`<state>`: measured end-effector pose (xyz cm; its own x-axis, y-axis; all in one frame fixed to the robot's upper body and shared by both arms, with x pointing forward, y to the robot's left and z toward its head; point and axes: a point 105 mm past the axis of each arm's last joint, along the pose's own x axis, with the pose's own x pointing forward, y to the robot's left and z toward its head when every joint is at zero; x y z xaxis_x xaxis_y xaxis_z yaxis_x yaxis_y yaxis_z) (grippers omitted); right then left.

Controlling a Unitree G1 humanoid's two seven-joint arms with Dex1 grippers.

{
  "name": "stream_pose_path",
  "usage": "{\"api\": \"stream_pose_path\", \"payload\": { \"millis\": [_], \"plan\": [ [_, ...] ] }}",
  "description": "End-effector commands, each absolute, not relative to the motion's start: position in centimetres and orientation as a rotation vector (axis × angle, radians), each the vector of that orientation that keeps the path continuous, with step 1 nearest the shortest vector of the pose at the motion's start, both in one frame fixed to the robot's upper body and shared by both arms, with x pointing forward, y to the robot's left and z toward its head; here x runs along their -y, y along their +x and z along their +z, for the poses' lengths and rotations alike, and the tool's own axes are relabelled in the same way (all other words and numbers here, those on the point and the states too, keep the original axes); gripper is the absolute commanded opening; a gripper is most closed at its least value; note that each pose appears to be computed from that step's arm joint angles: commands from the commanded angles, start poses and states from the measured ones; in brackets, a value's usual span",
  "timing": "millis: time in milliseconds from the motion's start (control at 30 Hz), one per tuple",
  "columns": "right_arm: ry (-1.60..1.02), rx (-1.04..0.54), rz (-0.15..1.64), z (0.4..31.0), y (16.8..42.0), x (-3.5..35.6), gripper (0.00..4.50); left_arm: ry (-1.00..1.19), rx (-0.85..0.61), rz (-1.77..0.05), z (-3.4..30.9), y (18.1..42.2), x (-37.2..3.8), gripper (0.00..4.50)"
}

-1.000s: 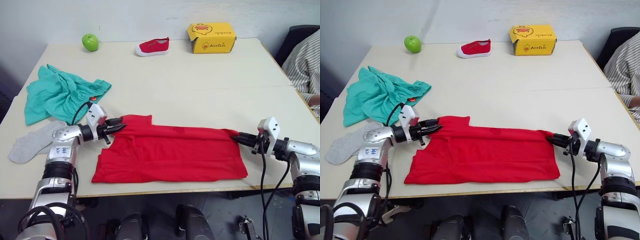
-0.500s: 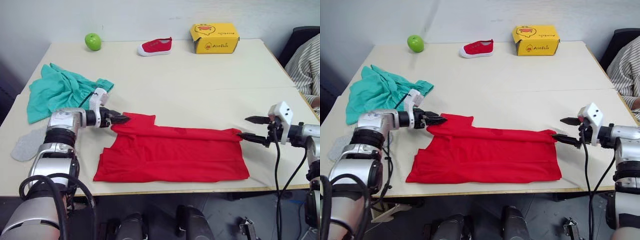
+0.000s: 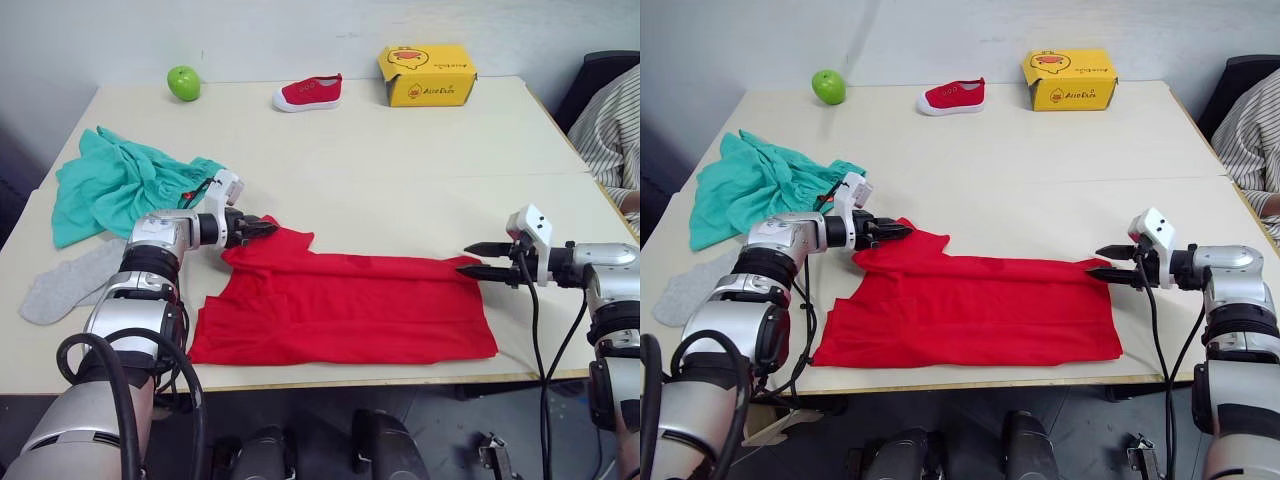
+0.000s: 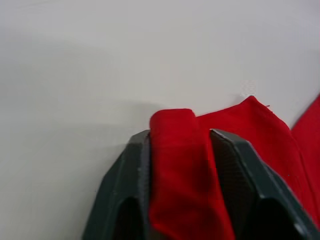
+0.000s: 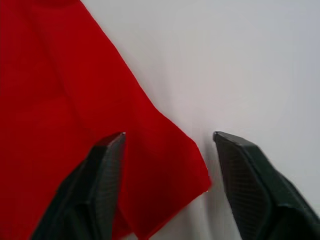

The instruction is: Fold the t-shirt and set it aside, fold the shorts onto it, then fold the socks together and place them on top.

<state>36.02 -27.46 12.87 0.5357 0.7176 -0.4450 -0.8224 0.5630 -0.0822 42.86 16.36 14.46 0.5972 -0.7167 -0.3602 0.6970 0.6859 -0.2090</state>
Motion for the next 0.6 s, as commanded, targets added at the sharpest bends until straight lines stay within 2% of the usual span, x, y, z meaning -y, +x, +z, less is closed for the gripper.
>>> {"api": "stream_pose_path", "payload": {
  "millis": [33,100,167,400,600],
  "plan": [
    [-0.318,-0.375,0.95,13.7,36.1,27.5,1.41,-0.042,-0.366,-0.838,16.1,43.2,-16.0,0.64],
    [-0.321,-0.37,0.951,13.7,36.1,27.4,0.65,-0.051,-0.337,-0.844,16.5,43.3,-16.0,0.0],
    [-0.33,-0.355,0.954,14.0,36.1,27.4,0.02,-0.063,-0.321,-0.849,16.7,43.3,-16.1,0.0],
    [-0.429,-0.192,0.958,15.9,35.9,27.3,0.02,-0.011,-0.102,-0.921,18.9,42.7,-16.8,0.0],
    [-0.508,-0.071,0.934,16.2,35.0,27.4,0.02,0.185,0.005,-0.955,18.8,41.6,-17.7,0.0]
  ]
}}
